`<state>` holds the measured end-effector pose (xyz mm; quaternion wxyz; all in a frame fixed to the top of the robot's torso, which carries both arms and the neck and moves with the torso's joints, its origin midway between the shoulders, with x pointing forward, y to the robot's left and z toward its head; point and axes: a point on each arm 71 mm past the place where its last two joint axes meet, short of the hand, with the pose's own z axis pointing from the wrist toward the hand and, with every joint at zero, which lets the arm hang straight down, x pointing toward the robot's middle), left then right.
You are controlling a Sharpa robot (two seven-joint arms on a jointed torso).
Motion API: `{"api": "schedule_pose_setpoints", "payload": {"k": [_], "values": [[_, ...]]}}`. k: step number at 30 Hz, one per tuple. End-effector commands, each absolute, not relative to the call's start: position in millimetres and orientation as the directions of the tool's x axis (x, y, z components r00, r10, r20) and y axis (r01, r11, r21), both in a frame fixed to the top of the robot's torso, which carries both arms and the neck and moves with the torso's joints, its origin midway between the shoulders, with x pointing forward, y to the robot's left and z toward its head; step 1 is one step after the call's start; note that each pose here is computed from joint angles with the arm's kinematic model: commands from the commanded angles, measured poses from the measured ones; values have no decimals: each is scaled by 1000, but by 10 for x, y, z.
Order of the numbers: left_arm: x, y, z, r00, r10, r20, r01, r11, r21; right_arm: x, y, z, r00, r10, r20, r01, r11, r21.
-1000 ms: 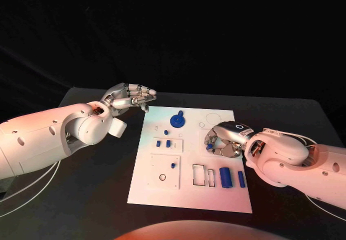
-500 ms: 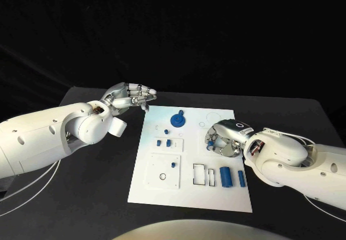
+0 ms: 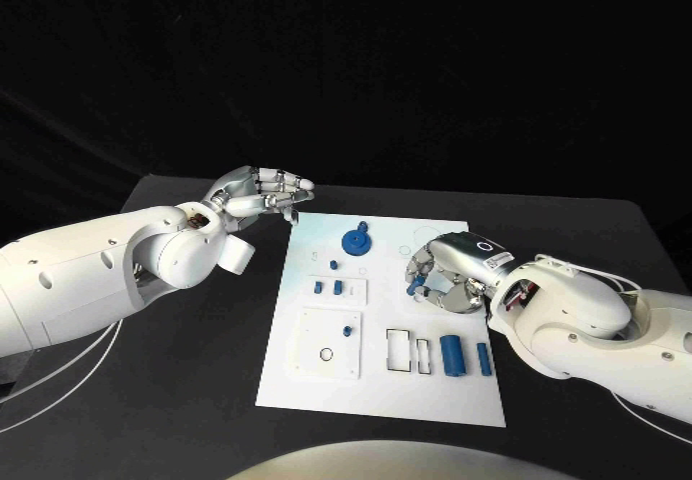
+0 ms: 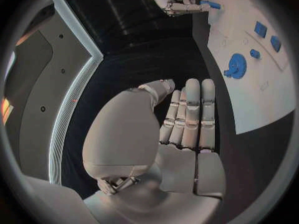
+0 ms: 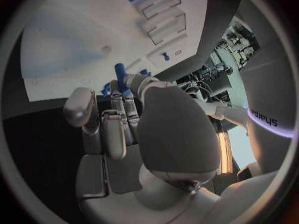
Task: Assemble the parts on the task board
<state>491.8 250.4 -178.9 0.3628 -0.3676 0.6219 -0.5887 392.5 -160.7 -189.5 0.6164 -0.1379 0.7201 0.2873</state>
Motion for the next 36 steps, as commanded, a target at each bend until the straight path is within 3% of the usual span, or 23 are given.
{"api": "schedule_pose_setpoints", "payload": {"k": [1,11,24,36], "values": [[4914,2470,-1784,-489,-872,-9,-29,26,-999,3867,-1539,-1799,-176,210,-962,-584,765,273],[4924,2415,-1792,-501,-866,-4,-29,22,-999,3712,-1100,-1772,-210,250,-945,-670,667,325],[4953,2309,-1810,-518,-856,3,-31,16,-999,3474,-559,-2163,-326,243,-914,-729,551,406],[4961,2267,-1820,-525,-851,6,-34,14,-999,3399,-398,-2423,-390,183,-902,-730,535,425]]}}
